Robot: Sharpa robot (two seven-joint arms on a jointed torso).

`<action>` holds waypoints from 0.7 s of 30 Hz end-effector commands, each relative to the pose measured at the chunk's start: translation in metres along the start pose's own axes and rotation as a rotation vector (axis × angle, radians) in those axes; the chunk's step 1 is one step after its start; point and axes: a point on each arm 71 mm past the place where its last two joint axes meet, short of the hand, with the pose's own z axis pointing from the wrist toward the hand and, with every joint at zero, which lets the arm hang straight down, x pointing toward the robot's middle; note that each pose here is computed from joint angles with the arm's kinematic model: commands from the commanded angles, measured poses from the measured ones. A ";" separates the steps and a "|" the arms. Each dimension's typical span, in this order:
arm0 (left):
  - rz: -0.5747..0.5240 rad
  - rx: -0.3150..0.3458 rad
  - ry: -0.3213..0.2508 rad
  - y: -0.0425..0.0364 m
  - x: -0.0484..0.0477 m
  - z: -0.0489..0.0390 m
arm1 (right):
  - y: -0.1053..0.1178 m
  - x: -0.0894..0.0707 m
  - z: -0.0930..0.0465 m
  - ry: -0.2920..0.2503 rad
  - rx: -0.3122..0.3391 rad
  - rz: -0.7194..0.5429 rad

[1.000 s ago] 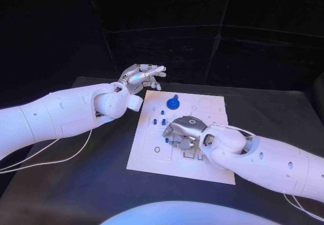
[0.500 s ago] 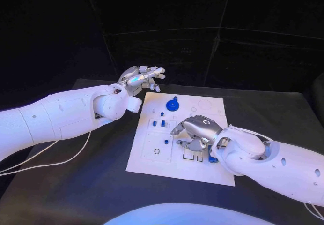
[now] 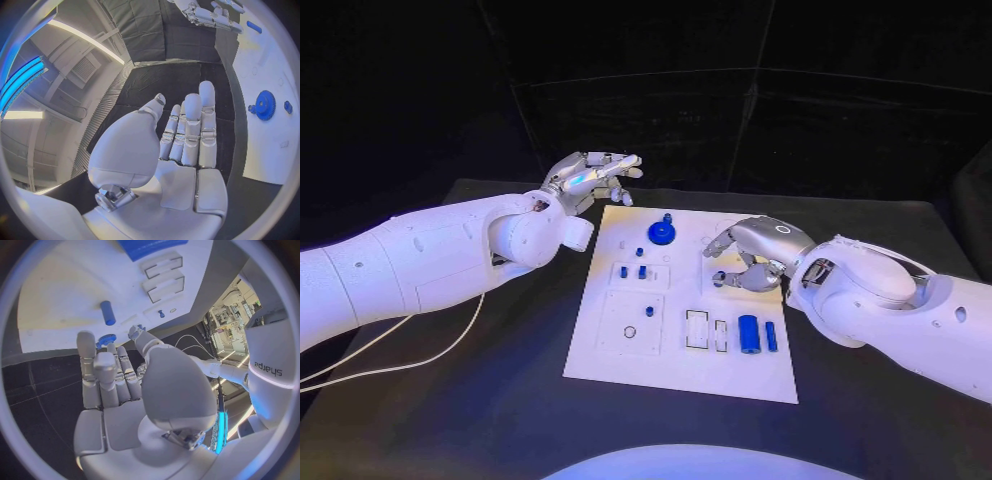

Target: Assemble the parts on the task board

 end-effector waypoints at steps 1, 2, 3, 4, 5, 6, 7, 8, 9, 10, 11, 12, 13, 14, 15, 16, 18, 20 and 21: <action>-0.004 0.006 0.011 -0.0013 0.0013 0.0002 | -0.007 0.002 0.000 0.062 0.058 -0.013; -0.004 0.005 0.011 -0.0012 0.0012 0.0002 | -0.008 0.002 0.000 0.071 0.062 -0.017; -0.004 0.005 0.011 -0.0012 0.0011 0.0002 | -0.008 0.002 0.000 0.078 0.065 -0.020; -0.004 0.005 0.011 -0.0012 0.0011 0.0002 | -0.009 0.003 0.000 0.089 0.068 -0.023; -0.004 0.005 0.011 -0.0012 0.0011 0.0002 | -0.009 0.003 0.000 0.095 0.069 -0.025; -0.004 0.005 0.011 -0.0012 0.0011 0.0002 | -0.009 0.004 0.000 0.106 0.069 -0.027; -0.004 0.005 0.011 -0.0011 0.0011 0.0002 | -0.009 0.005 0.000 0.116 0.069 -0.030; -0.004 0.005 0.011 -0.0011 0.0010 0.0002 | -0.009 0.005 0.000 0.125 0.069 -0.031; -0.004 0.005 0.011 -0.0011 0.0010 0.0002 | -0.009 0.006 0.001 0.131 0.069 -0.033; -0.004 0.005 0.011 -0.0011 0.0009 0.0002 | -0.009 0.006 0.001 0.137 0.068 -0.034; -0.004 0.005 0.011 -0.0011 0.0009 0.0002 | -0.009 0.007 0.001 0.142 0.066 -0.035; -0.004 0.005 0.011 -0.0011 0.0009 0.0003 | -0.008 0.007 0.002 0.147 0.065 -0.035; -0.004 0.005 0.012 -0.0011 0.0008 0.0003 | -0.008 0.007 0.002 0.152 0.064 -0.036; -0.005 0.005 0.012 -0.0010 0.0009 0.0003 | -0.008 0.008 0.003 0.157 0.063 -0.037; -0.005 0.005 0.012 -0.0010 0.0009 0.0004 | -0.007 0.009 0.003 0.165 0.062 -0.038; -0.005 0.005 0.012 -0.0010 0.0009 0.0004 | -0.007 0.009 0.004 0.169 0.061 -0.039; -0.005 0.004 0.012 -0.0010 0.0009 0.0004 | -0.007 0.010 0.004 0.177 0.061 -0.040; -0.005 0.004 0.012 -0.0009 0.0009 0.0005 | -0.007 0.010 0.005 0.184 0.061 -0.041; -0.005 0.004 0.012 -0.0009 0.0009 0.0005 | -0.007 0.011 0.005 0.186 0.061 -0.042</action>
